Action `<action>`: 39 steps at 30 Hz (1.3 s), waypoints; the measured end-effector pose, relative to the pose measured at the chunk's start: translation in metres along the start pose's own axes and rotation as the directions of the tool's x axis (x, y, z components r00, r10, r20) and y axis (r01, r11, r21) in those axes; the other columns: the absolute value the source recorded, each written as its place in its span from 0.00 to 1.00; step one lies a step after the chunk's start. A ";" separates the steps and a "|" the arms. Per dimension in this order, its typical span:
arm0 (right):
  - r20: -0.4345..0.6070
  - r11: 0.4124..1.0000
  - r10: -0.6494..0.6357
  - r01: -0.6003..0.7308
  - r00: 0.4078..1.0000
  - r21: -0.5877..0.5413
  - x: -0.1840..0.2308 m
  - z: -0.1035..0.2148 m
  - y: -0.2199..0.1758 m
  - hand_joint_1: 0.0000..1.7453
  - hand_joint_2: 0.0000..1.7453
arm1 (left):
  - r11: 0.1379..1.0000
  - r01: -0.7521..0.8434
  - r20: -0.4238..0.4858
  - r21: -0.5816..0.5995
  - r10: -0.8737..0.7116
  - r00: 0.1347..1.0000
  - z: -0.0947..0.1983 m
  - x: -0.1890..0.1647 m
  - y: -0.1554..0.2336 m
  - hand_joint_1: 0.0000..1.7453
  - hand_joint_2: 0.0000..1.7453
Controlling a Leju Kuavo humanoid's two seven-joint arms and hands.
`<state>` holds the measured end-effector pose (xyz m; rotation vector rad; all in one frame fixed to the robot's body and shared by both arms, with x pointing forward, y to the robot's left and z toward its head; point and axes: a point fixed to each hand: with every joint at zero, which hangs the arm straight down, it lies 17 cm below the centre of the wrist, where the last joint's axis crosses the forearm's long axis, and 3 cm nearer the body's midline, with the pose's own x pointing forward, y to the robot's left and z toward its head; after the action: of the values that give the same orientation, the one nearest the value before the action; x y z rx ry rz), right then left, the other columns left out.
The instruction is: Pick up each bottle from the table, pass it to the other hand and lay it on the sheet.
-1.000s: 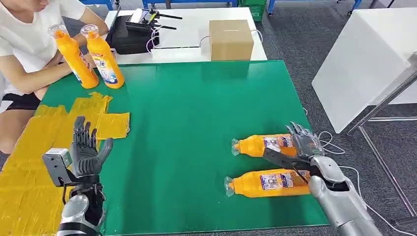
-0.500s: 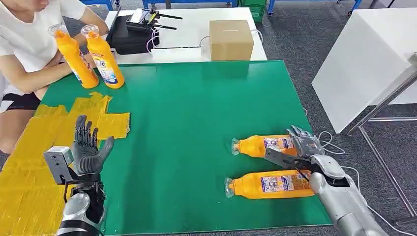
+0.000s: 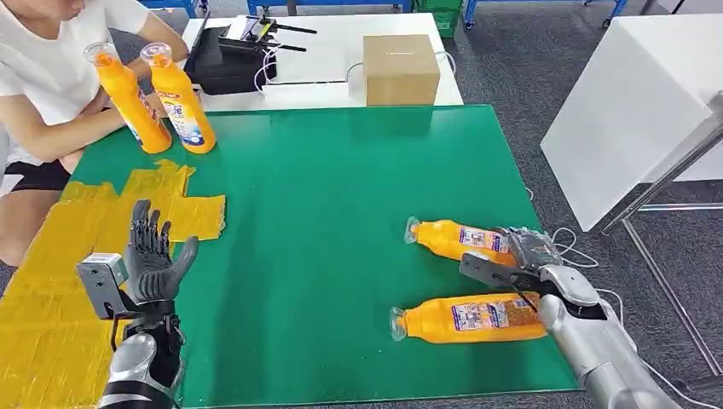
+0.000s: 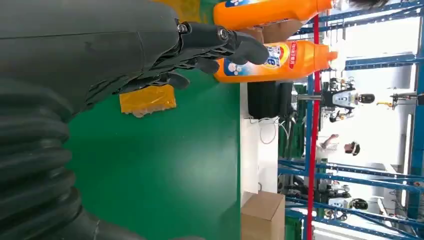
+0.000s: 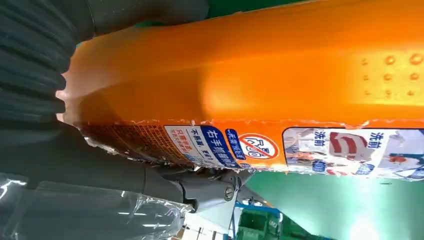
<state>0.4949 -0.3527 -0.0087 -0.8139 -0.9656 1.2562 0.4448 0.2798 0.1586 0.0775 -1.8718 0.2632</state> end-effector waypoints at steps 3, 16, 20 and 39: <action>0.000 1.000 0.001 -0.001 1.000 0.002 0.000 0.000 0.001 0.91 1.00 | 1.000 0.000 0.000 0.000 0.000 1.000 0.000 0.000 0.000 0.00 1.00; 0.014 1.000 -0.009 0.010 1.000 -0.020 0.003 -0.002 -0.004 1.00 1.00 | 1.000 0.004 0.002 0.008 -0.004 1.000 0.000 0.000 0.001 0.00 1.00; 0.099 0.979 -0.127 0.141 0.987 -0.145 0.032 0.000 -0.022 1.00 1.00 | 1.000 0.021 0.005 -0.017 -0.020 1.000 0.001 0.000 -0.005 0.00 1.00; 0.670 0.098 -0.708 0.971 0.223 -0.219 0.123 0.079 -0.169 1.00 1.00 | 0.919 0.062 0.094 -0.390 -0.028 0.995 -0.008 0.040 -0.149 0.00 1.00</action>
<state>0.4936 -0.2567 0.1927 -0.2251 -1.9112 -0.1018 0.4675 0.1396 0.2202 -0.1454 -1.9724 -0.1547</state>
